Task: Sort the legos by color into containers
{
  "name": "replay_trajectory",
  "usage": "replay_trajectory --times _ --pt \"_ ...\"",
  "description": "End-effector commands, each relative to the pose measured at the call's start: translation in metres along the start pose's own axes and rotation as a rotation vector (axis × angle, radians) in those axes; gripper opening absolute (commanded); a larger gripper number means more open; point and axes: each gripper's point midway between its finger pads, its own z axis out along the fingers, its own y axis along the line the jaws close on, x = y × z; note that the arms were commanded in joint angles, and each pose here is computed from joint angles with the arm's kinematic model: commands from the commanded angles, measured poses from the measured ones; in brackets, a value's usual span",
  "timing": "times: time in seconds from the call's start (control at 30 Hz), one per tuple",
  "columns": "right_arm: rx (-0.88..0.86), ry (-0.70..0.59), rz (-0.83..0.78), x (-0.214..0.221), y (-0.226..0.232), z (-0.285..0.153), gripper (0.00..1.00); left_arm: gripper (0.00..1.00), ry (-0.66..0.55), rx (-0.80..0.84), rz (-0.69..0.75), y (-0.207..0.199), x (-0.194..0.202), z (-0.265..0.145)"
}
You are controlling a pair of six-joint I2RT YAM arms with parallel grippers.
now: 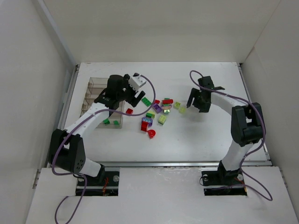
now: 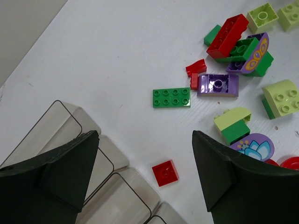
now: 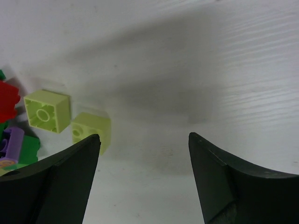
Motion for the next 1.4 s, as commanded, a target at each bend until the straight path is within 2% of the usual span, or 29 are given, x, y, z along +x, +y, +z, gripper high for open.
replay_trajectory --times 0.0,0.13,0.5,0.6,0.83,1.0,1.13,1.23,1.37 --pt "-0.061 -0.044 -0.081 -0.006 0.042 -0.006 0.81 0.79 -0.048 -0.036 -0.008 0.003 -0.011 -0.007" --pt "-0.05 -0.042 -0.117 0.003 0.057 -0.002 0.79 0.79 -0.048 -0.061 -0.006 0.006 -0.01 -0.011" --pt "0.029 0.003 -0.099 0.005 0.049 0.023 0.76 0.79 -0.052 -0.096 -0.002 0.008 -0.008 -0.02" --pt "0.027 -0.009 -0.127 0.003 0.059 0.025 0.73 0.79 -0.039 -0.101 0.004 0.007 -0.002 -0.021" --pt "0.049 -0.003 -0.157 0.01 0.07 0.023 0.56 0.79 -0.042 -0.115 0.015 0.006 0.001 -0.027" --pt "0.093 0.001 -0.155 0.023 0.06 0.016 0.59 0.79 -0.017 -0.124 0.03 0.007 0.008 -0.03" --pt "0.152 -0.009 -0.182 0.029 0.05 0.007 0.68 0.79 -0.004 -0.128 0.037 0.007 0.013 -0.029" --pt "0.186 -0.02 -0.212 0.032 0.052 0.007 0.68 0.79 -0.008 -0.12 0.037 0.006 0.013 -0.027" --pt "0.182 -0.04 -0.209 0.024 0.059 0.008 0.6 0.79 -0.015 -0.111 0.038 0.005 0.012 -0.024"
